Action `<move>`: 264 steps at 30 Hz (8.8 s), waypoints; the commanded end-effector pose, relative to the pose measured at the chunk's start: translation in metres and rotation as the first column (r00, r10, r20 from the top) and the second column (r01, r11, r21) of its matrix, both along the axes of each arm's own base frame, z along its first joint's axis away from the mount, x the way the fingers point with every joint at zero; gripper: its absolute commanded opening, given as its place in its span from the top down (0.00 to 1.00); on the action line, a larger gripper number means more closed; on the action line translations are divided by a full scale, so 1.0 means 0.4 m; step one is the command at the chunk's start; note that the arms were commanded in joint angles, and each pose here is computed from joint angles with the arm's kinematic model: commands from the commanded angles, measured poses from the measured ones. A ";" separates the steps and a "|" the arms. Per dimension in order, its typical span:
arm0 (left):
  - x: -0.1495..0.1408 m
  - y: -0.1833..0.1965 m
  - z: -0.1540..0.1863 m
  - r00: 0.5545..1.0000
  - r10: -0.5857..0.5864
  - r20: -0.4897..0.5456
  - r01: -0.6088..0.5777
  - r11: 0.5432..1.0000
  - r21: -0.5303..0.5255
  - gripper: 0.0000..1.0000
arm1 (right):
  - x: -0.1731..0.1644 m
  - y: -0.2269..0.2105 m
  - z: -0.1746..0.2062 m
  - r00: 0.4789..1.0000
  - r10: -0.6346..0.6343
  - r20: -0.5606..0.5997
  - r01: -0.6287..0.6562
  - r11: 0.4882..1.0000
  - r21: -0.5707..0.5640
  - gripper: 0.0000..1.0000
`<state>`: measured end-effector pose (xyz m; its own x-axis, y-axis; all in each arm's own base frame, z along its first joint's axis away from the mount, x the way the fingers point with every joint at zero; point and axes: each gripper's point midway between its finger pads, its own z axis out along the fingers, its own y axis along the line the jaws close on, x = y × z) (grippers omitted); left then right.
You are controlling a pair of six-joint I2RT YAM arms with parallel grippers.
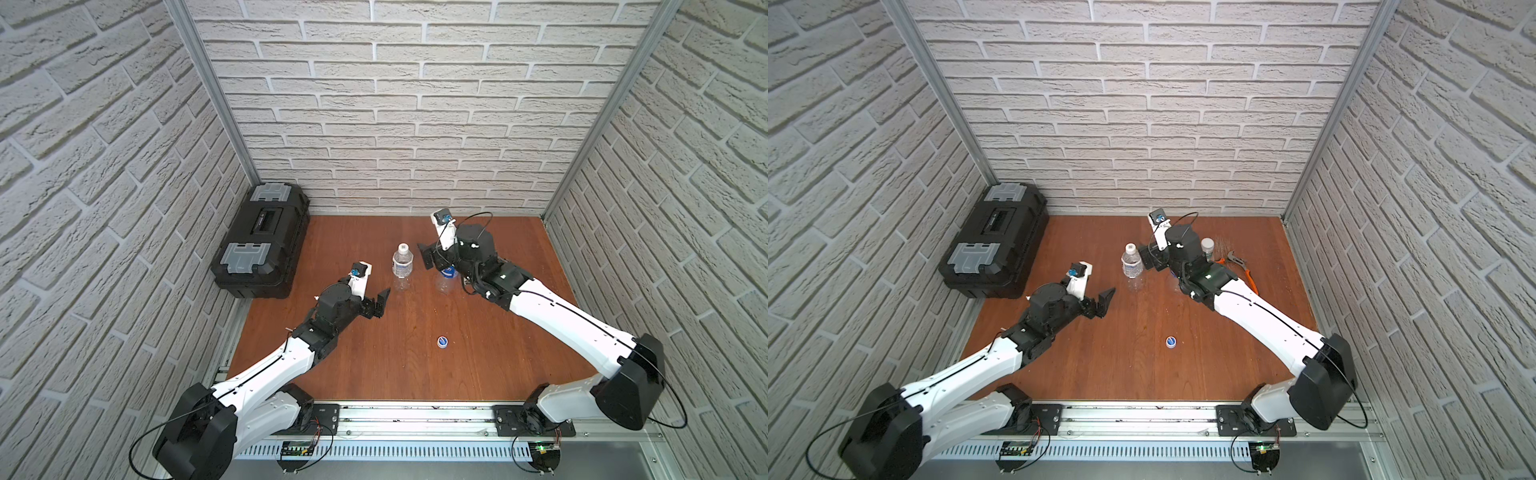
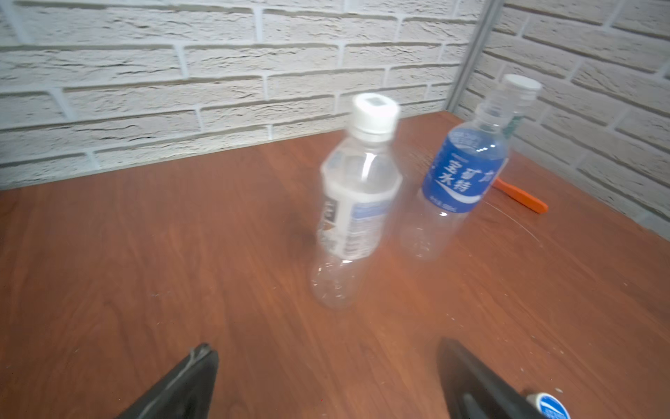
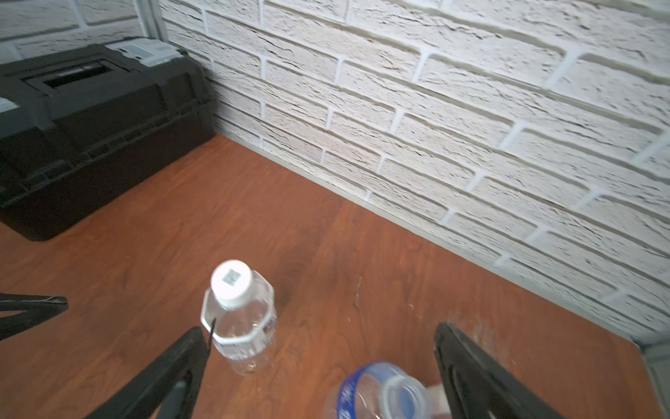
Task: Screw on the bottle caps
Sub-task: Place the plastic bottle at the center of the board, then pick up the plastic bottle at the center of the board, then screw the bottle cap onto the plastic bottle.
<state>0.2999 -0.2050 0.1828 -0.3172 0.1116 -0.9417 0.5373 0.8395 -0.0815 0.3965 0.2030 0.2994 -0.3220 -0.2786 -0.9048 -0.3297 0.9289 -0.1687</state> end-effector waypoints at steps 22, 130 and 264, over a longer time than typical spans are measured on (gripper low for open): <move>-0.011 -0.140 0.041 0.987 -0.152 0.054 0.151 0.988 0.023 0.02 | 0.091 -0.123 -0.248 0.957 -0.117 -0.264 0.128 0.991 0.025 0.36; -0.102 -0.073 0.007 0.934 -0.245 0.260 0.232 0.969 0.082 0.38 | -0.430 -0.004 -0.701 0.501 -0.179 -0.847 0.035 0.982 -0.187 0.53; -0.222 -0.265 0.151 0.731 -0.584 0.352 0.623 0.782 0.004 0.40 | -0.402 0.172 -0.060 0.404 0.576 -0.711 -0.567 0.767 0.300 0.61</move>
<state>0.2066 -0.3068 0.1908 -0.0361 0.2034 -0.9784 0.9510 0.3078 0.0289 0.2396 0.2688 0.2691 -0.6263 -0.6604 -0.4143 -0.7775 0.4905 0.3936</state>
